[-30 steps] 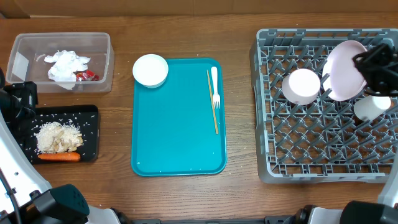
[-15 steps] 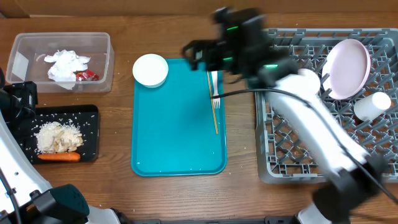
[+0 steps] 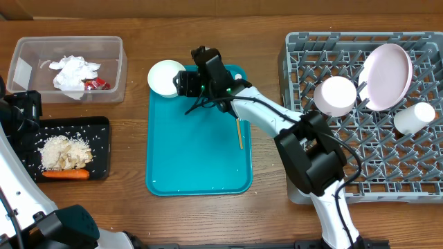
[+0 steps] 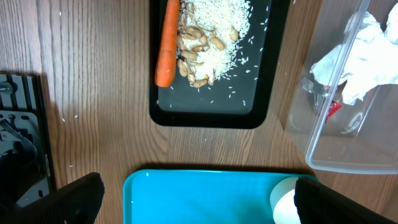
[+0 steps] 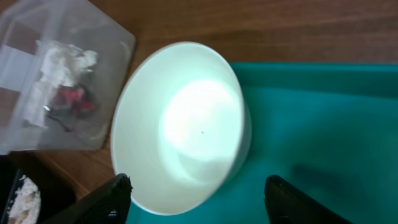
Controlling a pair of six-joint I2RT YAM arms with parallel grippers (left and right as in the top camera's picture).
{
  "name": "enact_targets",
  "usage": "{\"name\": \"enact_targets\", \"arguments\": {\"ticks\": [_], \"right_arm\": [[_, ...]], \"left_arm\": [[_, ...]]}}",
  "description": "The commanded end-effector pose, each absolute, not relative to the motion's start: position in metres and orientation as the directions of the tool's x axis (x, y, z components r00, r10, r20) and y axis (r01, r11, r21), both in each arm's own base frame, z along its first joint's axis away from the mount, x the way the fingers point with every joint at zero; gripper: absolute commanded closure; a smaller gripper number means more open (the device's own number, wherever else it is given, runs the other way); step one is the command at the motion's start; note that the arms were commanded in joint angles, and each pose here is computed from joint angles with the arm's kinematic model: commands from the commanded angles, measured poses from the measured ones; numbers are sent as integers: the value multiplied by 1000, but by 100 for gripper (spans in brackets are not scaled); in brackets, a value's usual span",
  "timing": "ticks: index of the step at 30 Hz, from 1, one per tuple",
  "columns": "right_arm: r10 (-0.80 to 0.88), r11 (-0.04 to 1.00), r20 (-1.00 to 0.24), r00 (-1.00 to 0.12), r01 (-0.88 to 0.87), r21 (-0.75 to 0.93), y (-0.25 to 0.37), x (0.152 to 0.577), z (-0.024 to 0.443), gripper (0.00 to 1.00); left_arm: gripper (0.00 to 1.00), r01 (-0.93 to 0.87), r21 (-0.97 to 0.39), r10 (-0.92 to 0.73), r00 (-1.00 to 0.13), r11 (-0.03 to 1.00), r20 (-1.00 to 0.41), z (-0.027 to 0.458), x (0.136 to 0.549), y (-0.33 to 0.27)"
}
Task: Sort waste into correct bins and load items into the dishwasher rack
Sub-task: 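Reach the right gripper back to the white bowl on the tray, then grasp the white bowl rim with the right gripper and lift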
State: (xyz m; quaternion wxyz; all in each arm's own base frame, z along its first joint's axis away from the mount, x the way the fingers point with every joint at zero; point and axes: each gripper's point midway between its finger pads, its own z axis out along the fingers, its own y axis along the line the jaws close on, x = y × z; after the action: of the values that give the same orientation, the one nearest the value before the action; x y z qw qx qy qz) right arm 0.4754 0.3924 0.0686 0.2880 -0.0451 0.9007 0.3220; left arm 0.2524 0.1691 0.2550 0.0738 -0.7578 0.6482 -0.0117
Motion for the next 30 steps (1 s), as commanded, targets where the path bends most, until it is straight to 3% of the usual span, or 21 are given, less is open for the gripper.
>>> {"name": "enact_targets", "arguments": {"ticks": [1, 7, 11, 16, 18, 20, 27, 30], "right_arm": [[140, 804, -522, -842, -211, 556, 392, 478, 51, 29], [138, 827, -511, -849, -185, 531, 386, 477, 40, 39], [127, 845, -486, -865, -162, 509, 380, 472, 31, 62], [109, 868, -440, -892, -130, 479, 370, 463, 20, 69], [100, 887, -396, -913, -98, 450, 360, 458, 18, 82], [100, 902, -371, -923, -73, 426, 351, 459, 28, 86], [91, 953, -318, -944, -9, 302, 300, 458, 108, 87], [58, 965, -290, -955, -21, 262, 286, 445, 135, 66]], "left_arm": [[0, -983, -124, -985, 149, -138, -86, 256, 251, 170], [0, -983, -124, -985, 149, -138, -86, 256, 251, 170], [0, -983, -124, -985, 149, -138, -86, 256, 251, 170], [0, -983, -124, -985, 149, -138, -86, 256, 251, 170], [0, -983, -124, -985, 149, -138, -86, 256, 251, 170], [0, -983, -124, -985, 149, -138, -86, 256, 251, 170], [0, -983, -124, -985, 149, -138, -86, 256, 251, 170], [0, -983, -124, -985, 149, -138, -86, 256, 251, 170]]}}
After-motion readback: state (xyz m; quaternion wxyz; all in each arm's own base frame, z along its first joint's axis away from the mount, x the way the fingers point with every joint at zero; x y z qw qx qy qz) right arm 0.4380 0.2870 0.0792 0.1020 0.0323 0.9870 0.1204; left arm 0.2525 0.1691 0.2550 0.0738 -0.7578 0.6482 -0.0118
